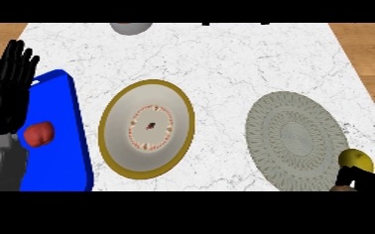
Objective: Pick the squash from the placemat and place it in the bowl
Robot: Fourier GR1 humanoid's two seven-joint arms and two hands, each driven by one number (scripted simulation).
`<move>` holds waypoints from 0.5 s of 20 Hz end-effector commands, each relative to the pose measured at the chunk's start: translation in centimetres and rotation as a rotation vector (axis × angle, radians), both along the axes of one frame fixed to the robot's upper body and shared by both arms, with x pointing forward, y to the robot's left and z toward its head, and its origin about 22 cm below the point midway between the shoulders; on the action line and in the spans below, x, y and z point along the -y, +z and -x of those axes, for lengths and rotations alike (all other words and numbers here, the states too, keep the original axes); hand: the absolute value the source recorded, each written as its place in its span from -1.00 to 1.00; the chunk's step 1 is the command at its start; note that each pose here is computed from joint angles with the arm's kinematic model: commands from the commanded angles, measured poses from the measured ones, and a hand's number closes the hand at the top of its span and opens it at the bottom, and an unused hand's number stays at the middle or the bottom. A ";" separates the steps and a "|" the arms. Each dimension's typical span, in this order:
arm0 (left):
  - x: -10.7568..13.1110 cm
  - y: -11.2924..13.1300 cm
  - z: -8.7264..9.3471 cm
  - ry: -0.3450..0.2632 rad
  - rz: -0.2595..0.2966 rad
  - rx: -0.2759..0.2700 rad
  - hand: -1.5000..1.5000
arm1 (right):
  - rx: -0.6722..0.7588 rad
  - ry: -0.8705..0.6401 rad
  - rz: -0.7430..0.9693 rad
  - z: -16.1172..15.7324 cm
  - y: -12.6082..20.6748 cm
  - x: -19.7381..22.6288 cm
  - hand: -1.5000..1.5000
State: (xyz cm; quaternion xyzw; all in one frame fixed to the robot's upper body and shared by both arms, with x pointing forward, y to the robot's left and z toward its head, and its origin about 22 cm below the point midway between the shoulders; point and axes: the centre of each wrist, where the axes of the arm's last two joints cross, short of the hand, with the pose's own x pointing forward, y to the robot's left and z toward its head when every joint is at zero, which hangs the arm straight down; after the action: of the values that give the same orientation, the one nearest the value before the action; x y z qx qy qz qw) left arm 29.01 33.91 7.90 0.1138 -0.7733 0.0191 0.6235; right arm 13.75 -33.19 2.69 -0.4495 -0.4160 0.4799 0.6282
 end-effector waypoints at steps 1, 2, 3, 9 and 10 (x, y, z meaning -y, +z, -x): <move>-0.1 0.3 -0.6 -0.003 -0.010 0.011 0.00 | 0.113 -0.097 0.035 1.5 3.4 0.2 1.00; -0.3 0.7 1.6 -0.013 -0.001 -0.006 0.00 | 0.101 -0.089 0.050 3.0 5.1 0.1 1.00; -0.2 0.3 0.9 0.000 0.014 -0.006 0.00 | 0.156 -0.080 0.035 3.6 6.6 0.2 1.00; 0.2 0.6 -0.5 -0.019 0.005 0.006 0.00 | 0.324 0.080 -0.120 3.4 11.4 -2.7 1.00; 0.6 0.6 0.4 0.002 0.000 0.010 0.00 | 0.372 0.082 -0.115 4.0 12.6 -2.6 1.00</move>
State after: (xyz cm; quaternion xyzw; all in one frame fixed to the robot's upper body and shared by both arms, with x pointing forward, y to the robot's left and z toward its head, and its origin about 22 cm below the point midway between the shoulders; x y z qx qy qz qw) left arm 28.85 33.64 8.28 0.1116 -0.7745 0.0185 0.6223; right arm 10.64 -31.57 12.18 -0.4773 -0.5142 0.4118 0.5816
